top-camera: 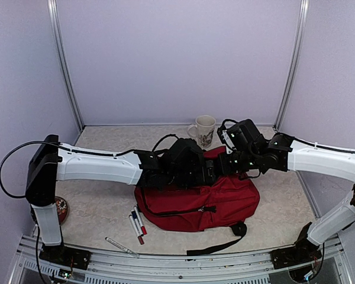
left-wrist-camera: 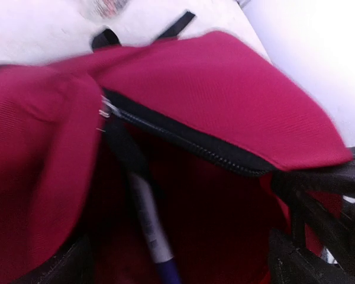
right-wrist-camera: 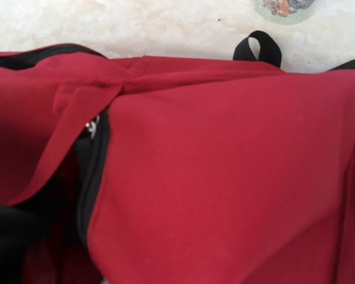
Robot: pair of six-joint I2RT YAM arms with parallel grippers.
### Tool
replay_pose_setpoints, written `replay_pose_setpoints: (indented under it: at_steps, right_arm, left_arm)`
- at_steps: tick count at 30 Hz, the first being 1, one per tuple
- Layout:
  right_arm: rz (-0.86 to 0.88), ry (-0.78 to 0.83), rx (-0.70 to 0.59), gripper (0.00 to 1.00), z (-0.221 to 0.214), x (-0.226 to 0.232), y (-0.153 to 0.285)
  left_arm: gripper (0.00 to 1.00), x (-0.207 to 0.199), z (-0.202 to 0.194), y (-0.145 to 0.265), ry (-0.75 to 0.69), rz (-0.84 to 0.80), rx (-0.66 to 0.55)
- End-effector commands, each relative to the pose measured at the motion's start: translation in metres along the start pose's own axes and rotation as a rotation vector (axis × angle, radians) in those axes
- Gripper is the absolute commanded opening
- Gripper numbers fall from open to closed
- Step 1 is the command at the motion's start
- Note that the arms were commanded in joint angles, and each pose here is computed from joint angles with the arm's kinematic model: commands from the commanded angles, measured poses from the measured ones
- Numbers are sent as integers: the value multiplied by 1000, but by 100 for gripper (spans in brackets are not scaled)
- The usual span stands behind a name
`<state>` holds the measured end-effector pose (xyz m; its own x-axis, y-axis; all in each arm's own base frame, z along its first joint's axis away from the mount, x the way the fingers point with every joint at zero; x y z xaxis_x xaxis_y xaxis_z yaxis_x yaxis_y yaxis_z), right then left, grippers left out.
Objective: Pack the student bag
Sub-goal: Place the pen in the lower front pocket of the bag, then pick up the pen at the center of the board.
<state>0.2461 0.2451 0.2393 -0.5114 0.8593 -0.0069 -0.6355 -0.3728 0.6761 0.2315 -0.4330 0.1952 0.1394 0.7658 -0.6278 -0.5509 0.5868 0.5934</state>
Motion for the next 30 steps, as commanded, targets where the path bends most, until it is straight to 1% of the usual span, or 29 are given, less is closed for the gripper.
replay_pose_setpoints:
  at_steps: [1, 4, 5, 7, 9, 11, 13, 15, 18, 19, 21, 23, 25, 27, 30]
  right_arm:
    - [-15, -19, -72, 0, 12, -6, 7]
    - [-16, -18, -64, 0, 9, -6, 5]
    - [-14, -17, -62, 0, 8, -6, 3]
    - [-11, -15, -53, 0, 6, -5, 0]
    - [-7, -14, -44, 0, 6, -4, -3]
    - [-1, -11, -37, 0, 5, -3, -6]
    - [1, -7, -33, 0, 5, -2, -8]
    - [0, -5, -27, 0, 5, -2, -9]
    - [2, -8, -29, 0, 5, -2, -9]
    - [2, -7, -31, 0, 5, -2, -8]
    - [4, -3, -30, 0, 5, -2, -9]
    - [5, 1, -26, 0, 5, -1, -10]
    - [6, 3, -25, 0, 5, -1, -10]
    - [5, 3, -27, 0, 5, -1, -10]
    - [9, -4, -29, 0, 4, -1, -9]
  left_arm:
    - [99, 8, 30, 64, -121, 151, -152]
    - [99, 38, 33, 96, -130, 301, -179]
    - [99, 48, 31, 106, -121, 345, -163]
    - [99, 74, 17, 124, -103, 450, -91]
    - [99, 99, -4, 139, -97, 526, 8]
    - [97, 121, -31, 153, -135, 594, 140]
    - [94, 131, -55, 169, -168, 631, 253]
    - [90, 133, -80, 182, -180, 619, 357]
    - [89, 130, -123, 200, -200, 539, 554]
    - [87, 134, -134, 205, -202, 538, 597]
    - [82, 147, -148, 213, -203, 570, 660]
    - [80, 159, -152, 221, -200, 622, 680]
    - [80, 164, -152, 225, -169, 626, 670]
    - [83, 169, -148, 224, -109, 610, 617]
    - [87, 177, -137, 216, 16, 609, 494]
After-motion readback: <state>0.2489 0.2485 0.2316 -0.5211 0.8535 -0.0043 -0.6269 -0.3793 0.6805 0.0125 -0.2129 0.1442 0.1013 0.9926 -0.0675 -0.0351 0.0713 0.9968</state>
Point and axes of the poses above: each gripper's point midway between its finger pads, its own y axis back along the fingers, its own x axis along the line the jaws close on, z = x × y, the point moved 8 cm from there along y, back along the fingers, and after that the axes turned 12 degrees about y, right-handed, at the moved point
